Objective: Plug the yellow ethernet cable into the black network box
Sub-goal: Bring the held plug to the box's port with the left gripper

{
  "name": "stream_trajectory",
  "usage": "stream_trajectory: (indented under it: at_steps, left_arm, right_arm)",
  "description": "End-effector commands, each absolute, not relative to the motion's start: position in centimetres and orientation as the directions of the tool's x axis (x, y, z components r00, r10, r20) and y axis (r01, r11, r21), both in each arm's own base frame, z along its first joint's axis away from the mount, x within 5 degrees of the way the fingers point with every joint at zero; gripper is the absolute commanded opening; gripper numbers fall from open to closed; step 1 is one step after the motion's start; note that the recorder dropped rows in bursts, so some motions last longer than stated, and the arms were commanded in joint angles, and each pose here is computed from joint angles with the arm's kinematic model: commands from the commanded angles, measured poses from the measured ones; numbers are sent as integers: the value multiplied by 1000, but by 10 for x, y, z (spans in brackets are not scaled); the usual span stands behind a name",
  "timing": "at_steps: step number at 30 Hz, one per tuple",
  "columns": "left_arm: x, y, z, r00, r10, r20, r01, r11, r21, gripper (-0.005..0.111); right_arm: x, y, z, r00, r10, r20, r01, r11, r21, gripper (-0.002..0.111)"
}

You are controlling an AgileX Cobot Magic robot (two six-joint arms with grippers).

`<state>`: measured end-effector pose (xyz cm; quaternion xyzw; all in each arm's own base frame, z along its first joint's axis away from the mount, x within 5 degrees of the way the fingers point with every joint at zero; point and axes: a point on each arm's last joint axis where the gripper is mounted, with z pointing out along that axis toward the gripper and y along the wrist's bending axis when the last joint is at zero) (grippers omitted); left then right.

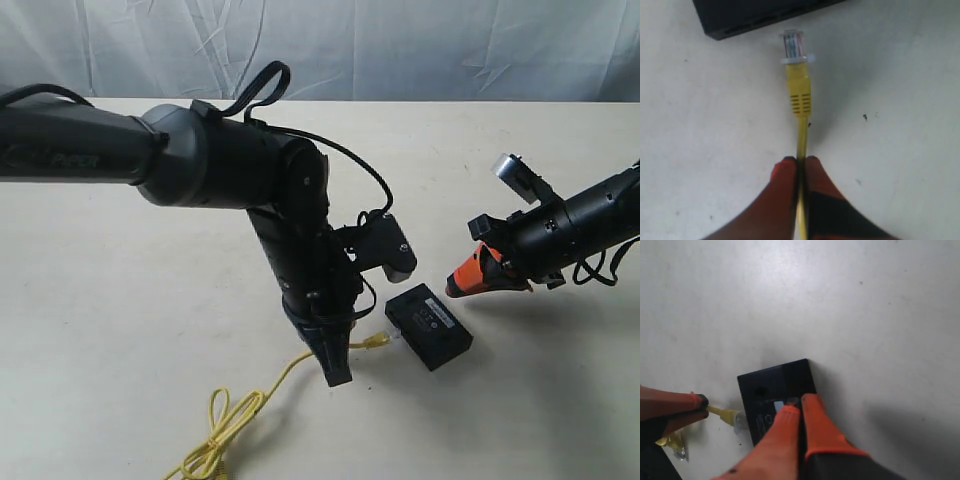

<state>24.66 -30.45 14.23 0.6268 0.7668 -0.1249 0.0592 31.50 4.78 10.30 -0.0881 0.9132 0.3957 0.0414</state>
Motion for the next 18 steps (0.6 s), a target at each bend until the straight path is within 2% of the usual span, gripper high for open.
stream_trajectory:
  at_steps: [1, 18]
  left_arm:
    - [251, -313, 138, -219, 947, -233, 972, 192, -134, 0]
    - [255, -311, 136, -199, 960, -198, 979, 183, -94, 0]
  right_arm:
    - [316, 49, 105, -979, -131, -158, -205, 664, 719, -1]
    - [315, 49, 104, -979, -135, -156, -206, 665, 718, -1]
